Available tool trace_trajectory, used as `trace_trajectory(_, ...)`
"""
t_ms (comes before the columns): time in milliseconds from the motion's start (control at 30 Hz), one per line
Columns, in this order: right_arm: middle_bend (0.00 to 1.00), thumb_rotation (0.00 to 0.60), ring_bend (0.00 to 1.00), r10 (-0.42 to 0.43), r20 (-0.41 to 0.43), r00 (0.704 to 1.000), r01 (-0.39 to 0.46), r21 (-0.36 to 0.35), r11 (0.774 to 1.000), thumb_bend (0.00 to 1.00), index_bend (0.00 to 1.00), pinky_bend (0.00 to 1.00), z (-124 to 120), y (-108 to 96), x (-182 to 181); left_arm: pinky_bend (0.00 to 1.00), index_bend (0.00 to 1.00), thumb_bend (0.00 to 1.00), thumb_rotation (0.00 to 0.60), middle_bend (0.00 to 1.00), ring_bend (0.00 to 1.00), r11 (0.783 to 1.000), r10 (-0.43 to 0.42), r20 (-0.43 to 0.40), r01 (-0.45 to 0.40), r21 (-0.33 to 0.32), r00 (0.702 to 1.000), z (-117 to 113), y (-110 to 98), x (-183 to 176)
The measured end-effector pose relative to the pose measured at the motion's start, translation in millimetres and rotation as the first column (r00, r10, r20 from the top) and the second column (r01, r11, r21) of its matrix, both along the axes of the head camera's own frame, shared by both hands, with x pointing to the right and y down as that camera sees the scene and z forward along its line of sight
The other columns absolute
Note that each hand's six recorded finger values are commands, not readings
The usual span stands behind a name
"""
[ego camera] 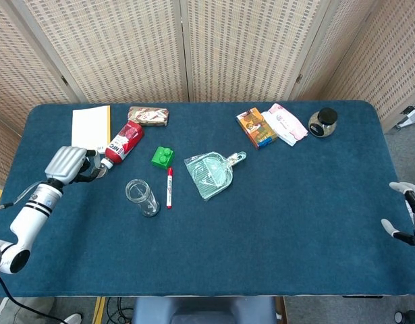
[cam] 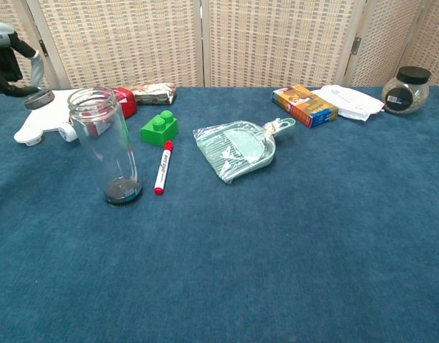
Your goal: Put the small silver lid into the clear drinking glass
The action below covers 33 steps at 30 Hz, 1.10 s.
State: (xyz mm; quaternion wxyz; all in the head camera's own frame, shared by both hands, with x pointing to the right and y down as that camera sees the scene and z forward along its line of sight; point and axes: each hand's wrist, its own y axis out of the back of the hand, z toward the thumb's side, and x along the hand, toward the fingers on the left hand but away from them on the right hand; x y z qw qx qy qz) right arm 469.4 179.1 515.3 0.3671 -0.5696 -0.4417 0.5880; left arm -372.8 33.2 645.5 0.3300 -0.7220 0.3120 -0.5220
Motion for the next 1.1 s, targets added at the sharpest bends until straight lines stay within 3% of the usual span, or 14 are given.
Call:
trace_trajectory(600,0.26,0.600,0.20,0.005,-0.003,1.000,-0.005,-0.006,1.000,0.16,0.26,0.33,-0.6,2.0,0.5,1.00,0.68,0.45,0.600,1.00,1.00,0.997,0.027,-0.239,-0.009,0.075,0.971,-45.1,-6.9,41.0)
trace_trajectory(1100,0.26,0.600,0.20,0.007,-0.006,1.000,-0.007,-0.007,1.000,0.16,0.26,0.33,-2.1,3.5,-0.4,1.00,0.68,0.45,0.600,1.00,1.00,0.982,0.174,-0.296,-0.142,0.125,0.939,-64.4,16.9,79.6)
